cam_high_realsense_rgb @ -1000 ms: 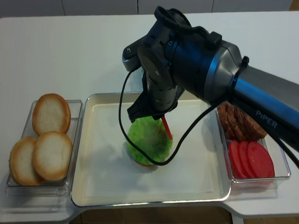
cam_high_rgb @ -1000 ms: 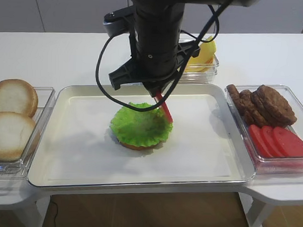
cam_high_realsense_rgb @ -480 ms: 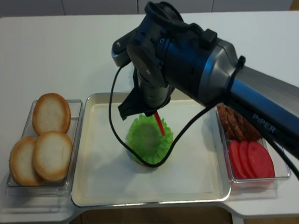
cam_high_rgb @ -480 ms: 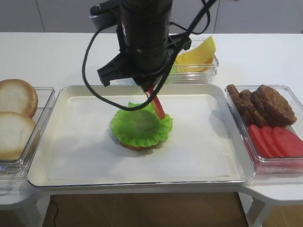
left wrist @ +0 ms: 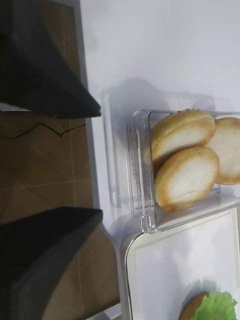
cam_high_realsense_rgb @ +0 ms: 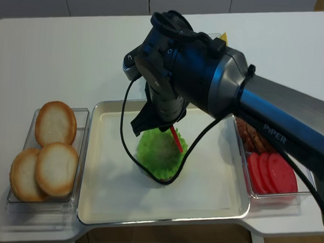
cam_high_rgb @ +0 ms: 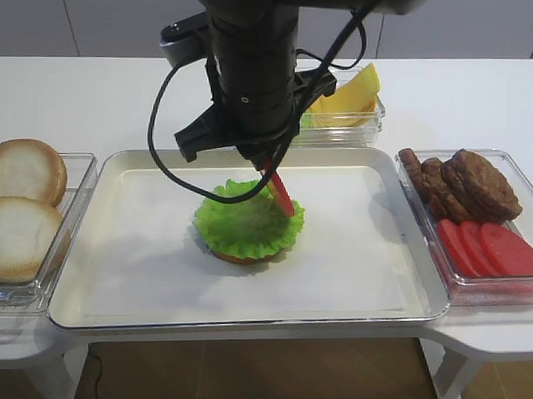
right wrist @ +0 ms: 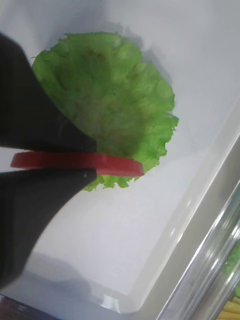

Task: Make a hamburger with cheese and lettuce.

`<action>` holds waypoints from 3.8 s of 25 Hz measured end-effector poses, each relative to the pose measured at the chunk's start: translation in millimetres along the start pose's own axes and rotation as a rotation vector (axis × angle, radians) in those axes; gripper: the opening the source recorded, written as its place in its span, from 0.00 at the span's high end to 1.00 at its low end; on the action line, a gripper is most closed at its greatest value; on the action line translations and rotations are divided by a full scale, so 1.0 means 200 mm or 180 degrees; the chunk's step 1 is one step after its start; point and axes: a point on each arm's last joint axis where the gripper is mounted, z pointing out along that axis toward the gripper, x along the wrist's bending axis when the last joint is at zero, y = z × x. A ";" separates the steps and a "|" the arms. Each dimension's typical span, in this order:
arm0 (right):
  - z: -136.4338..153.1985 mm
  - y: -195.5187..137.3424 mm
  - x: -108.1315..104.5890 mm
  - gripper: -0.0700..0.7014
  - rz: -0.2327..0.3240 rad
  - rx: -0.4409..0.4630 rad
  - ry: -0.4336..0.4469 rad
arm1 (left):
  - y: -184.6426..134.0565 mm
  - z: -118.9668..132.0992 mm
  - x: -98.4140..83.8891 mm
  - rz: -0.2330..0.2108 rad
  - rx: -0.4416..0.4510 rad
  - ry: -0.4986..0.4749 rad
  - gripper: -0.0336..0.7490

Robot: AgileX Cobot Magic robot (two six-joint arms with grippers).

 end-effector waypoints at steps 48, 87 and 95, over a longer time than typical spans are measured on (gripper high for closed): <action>0.00 0.00 0.03 0.16 0.0084 0.0017 0.0215 | 0.00 0.00 0.00 0.0000 0.0000 0.0000 0.42; -0.31 -0.66 -1.11 0.25 0.1808 0.0267 0.0267 | 0.00 0.00 0.00 0.0000 0.0000 0.0000 0.42; -0.50 -1.04 -0.93 0.25 0.1819 -0.0125 0.0225 | 0.00 0.00 0.00 0.0000 0.0000 0.0000 0.42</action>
